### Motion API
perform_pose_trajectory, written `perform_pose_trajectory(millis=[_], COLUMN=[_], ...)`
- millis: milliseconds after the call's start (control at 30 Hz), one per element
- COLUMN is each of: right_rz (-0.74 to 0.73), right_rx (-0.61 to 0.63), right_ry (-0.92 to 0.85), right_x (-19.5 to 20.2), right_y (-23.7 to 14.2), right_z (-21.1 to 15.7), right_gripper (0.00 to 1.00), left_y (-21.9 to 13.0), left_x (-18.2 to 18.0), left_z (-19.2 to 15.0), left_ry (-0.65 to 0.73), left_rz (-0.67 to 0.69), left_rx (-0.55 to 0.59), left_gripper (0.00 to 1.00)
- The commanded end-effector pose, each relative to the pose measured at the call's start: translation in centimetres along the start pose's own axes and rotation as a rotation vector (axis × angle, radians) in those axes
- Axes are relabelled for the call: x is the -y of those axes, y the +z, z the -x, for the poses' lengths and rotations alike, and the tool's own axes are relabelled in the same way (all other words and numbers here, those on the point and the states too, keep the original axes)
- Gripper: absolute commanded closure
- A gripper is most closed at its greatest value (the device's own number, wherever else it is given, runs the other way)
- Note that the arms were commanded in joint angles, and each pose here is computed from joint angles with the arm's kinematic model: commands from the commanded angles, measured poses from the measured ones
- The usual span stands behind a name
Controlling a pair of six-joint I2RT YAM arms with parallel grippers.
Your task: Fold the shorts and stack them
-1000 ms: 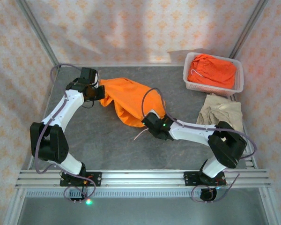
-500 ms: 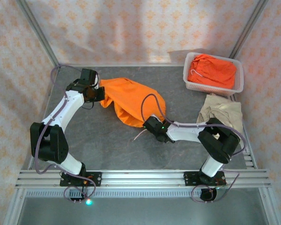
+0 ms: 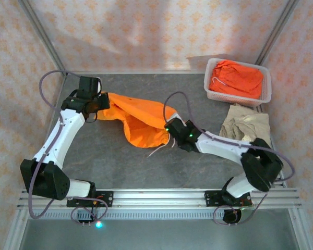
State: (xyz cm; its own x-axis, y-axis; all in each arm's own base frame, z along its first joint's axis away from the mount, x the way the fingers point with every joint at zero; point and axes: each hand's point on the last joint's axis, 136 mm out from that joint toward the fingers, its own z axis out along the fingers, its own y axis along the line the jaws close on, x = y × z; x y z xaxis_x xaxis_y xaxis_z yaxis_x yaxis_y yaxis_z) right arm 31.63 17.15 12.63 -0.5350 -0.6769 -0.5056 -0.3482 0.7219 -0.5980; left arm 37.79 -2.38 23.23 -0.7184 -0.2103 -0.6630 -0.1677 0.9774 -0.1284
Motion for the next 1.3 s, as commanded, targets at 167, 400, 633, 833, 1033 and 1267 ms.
perform_pose_trajectory(millis=[167,400,633,833,1033,1267], right_rz=[-0.118,-0.179,0.013,0.214,0.274,0.326], right_rx=[0.085,0.041,0.046,0.149,0.144,0.159], right_ry=[0.034,0.050,0.168,0.392,0.470,0.554], right_x=[6.6,8.5,5.5,3.5,2.3,1.8], right_y=[-4.0,-3.4,-3.3,-5.2,-5.2,-5.8], right_z=[3.0,2.3,2.4,3.6,2.8,2.1], right_gripper=[1.00,1.00,0.91,0.57,0.41,0.36], left_y=[-1.3,-0.7,0.7,-2.0,-3.0,-2.7], left_x=[-0.6,0.3,-1.6,-1.1,-1.0,-4.4], left_z=[-1.1,-3.8,-6.7,-4.9,-7.2,-12.0], left_ry=[0.029,0.048,0.079,-0.041,-0.213,-0.665], left_rz=[0.021,-0.029,0.105,0.040,-0.035,0.032], left_rx=[-0.050,-0.197,-0.330,-0.112,-0.061,-0.016], left_gripper=[0.89,0.92,0.67,0.39,0.35,0.08])
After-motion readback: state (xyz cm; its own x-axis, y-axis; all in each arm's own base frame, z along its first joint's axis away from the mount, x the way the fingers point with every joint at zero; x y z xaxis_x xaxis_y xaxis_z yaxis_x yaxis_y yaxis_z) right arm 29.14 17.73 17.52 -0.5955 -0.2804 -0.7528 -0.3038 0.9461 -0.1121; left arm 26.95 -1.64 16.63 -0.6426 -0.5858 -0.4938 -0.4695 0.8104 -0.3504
